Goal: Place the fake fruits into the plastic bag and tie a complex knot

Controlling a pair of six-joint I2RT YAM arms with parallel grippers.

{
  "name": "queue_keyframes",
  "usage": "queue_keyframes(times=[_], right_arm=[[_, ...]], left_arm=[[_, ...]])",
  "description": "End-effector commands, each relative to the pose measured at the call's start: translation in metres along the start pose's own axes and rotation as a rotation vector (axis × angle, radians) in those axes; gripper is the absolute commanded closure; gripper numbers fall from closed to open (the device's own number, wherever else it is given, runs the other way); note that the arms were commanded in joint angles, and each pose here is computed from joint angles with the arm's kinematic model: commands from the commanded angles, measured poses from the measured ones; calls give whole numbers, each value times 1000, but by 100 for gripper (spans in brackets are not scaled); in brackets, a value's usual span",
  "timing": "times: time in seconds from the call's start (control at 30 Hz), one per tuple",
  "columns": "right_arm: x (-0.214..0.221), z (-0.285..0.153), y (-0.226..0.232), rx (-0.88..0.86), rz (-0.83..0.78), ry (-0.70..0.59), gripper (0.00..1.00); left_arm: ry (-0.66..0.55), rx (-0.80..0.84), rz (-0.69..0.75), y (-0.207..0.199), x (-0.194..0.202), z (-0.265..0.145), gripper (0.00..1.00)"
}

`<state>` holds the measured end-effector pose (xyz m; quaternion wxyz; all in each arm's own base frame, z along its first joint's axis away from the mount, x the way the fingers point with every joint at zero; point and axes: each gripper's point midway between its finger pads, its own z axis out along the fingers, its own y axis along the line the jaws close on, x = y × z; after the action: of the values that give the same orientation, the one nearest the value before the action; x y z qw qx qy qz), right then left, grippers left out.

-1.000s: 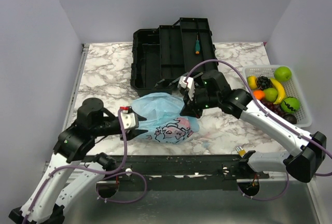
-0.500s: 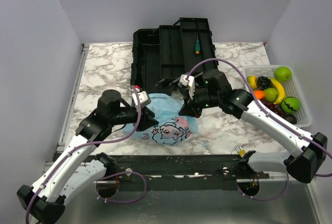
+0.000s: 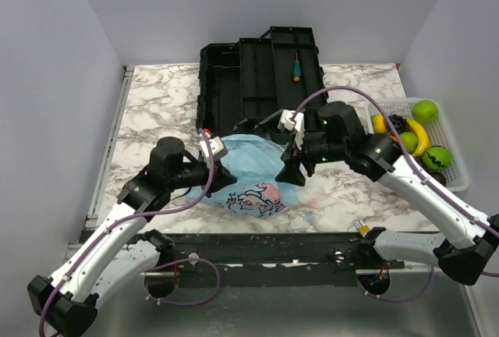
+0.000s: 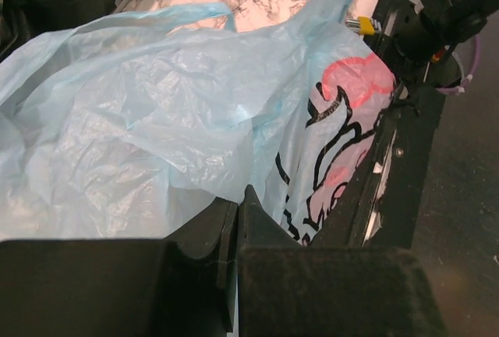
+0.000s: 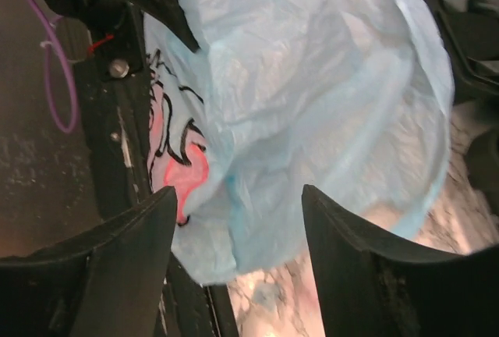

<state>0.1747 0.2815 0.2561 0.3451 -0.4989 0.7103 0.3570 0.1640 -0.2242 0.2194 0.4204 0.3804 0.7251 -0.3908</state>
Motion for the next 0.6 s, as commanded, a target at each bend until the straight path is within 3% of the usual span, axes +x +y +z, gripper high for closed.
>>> queue_keyframes(times=[0.0, 0.13, 0.37, 0.57], right_arm=[[16, -35, -6, 109, -103, 93, 31], [41, -44, -14, 145, -208, 172, 31], [56, -30, -32, 179, -337, 168, 28], [49, -20, -35, 167, -355, 139, 28]], left_arm=[[-5, 79, 95, -12, 11, -6, 100], [17, 103, 85, -12, 14, -4, 100], [10, 146, 91, -16, 9, -2, 100], [14, 155, 88, -18, 5, -3, 100]])
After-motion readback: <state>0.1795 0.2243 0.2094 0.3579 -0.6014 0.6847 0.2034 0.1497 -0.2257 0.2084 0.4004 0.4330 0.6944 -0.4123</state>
